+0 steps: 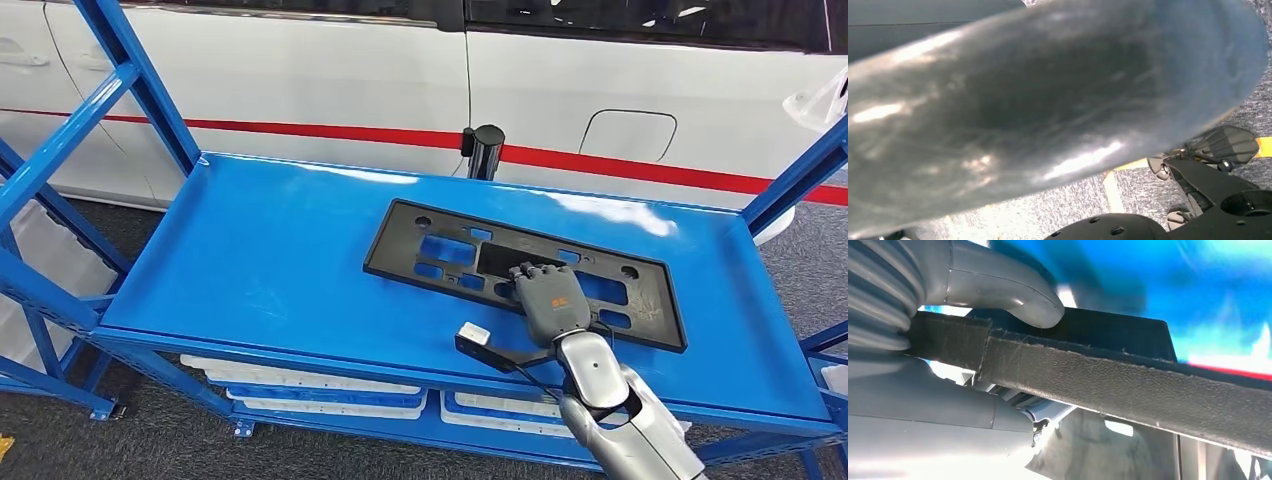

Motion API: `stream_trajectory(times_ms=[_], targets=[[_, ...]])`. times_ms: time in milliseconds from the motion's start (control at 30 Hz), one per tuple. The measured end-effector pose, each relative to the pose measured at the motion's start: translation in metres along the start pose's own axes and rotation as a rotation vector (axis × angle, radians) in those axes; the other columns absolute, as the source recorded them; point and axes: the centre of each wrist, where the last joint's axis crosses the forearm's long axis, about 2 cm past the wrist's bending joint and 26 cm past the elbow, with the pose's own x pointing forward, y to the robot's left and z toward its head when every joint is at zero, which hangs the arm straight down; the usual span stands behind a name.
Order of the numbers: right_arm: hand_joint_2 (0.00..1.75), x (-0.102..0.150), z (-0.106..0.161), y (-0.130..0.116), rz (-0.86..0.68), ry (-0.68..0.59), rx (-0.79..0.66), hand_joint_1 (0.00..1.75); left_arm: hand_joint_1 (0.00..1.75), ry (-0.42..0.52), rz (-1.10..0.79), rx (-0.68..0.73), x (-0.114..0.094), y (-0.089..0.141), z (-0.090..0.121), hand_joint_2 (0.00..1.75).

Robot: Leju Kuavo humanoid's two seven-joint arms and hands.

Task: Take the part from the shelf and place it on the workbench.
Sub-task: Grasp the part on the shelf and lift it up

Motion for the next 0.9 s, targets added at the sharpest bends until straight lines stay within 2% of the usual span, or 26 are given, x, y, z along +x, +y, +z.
stream_trajectory(times_ms=[200, 433, 633, 900], targets=[[1.75, 0.013, 0.014, -0.023, -0.096, -0.043, -0.178, 1.75, 0.00, 0.005, 0.000, 0.004, -0.001, 0.000, 0.000, 0.00], [1.75, 0.020, 0.029, -0.040, -0.115, -0.106, -0.297, 1.75, 0.00, 0.008, 0.002, 0.001, -0.002, -0.002, 0.000, 0.00], [1.75, 0.026, 0.036, -0.051, -0.120, -0.137, -0.343, 1.75, 0.00, 0.015, 0.011, 0.010, -0.005, -0.001, 0.000, 0.00], [1.75, 0.028, 0.042, -0.054, -0.103, -0.157, -0.359, 1.75, 0.00, 0.023, 0.027, 0.009, -0.007, -0.002, 0.001, 0.00]])
